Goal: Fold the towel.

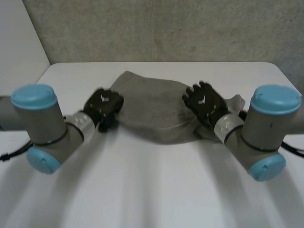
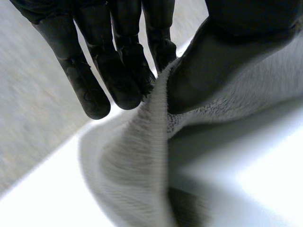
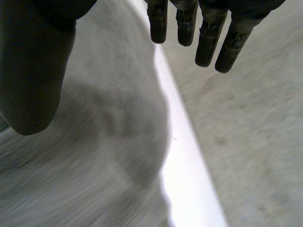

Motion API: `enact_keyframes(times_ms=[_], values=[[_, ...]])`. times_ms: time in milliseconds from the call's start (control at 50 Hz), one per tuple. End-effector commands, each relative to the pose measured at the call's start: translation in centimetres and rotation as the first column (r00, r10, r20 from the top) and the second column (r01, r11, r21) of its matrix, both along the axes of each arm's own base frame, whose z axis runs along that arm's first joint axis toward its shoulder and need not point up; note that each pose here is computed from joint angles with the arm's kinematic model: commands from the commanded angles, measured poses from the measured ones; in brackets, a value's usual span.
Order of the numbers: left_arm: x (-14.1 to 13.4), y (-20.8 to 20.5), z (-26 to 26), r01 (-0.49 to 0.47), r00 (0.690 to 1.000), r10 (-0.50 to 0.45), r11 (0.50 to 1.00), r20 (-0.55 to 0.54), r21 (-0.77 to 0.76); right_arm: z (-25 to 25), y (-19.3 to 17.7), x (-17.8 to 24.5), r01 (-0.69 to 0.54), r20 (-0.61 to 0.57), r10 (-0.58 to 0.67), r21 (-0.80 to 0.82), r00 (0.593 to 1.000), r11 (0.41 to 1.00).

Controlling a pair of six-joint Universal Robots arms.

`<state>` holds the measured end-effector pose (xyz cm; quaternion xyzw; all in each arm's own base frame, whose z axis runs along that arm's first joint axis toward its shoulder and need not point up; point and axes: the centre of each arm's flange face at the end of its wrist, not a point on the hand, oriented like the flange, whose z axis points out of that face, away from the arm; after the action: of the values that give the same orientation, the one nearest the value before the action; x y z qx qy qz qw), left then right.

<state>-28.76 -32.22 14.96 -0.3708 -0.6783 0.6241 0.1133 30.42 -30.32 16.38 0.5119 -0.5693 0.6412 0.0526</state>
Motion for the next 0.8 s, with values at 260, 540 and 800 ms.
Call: enact_keyframes(times_ms=[260, 540, 800], values=[[2.0, -0.1, 2.5, -0.058, 0.998, 0.058, 0.997, -0.004, -0.043, 0.2, 1.9, -2.2, 0.119, 0.092, -0.132, 0.128, 0.987, 0.985], [3.3, 0.9, 2.4, -0.08, 0.997, 0.08, 0.997, 0.009, -0.016, 2.3, -3.1, -6.5, 0.149, 0.124, -0.227, 0.448, 0.966, 0.882], [4.0, 3.4, 3.0, -0.074, 0.997, 0.074, 0.997, 0.012, -0.003, 2.0, -8.2, -7.0, 0.11, 0.261, -0.29, 0.539, 0.921, 0.835]])
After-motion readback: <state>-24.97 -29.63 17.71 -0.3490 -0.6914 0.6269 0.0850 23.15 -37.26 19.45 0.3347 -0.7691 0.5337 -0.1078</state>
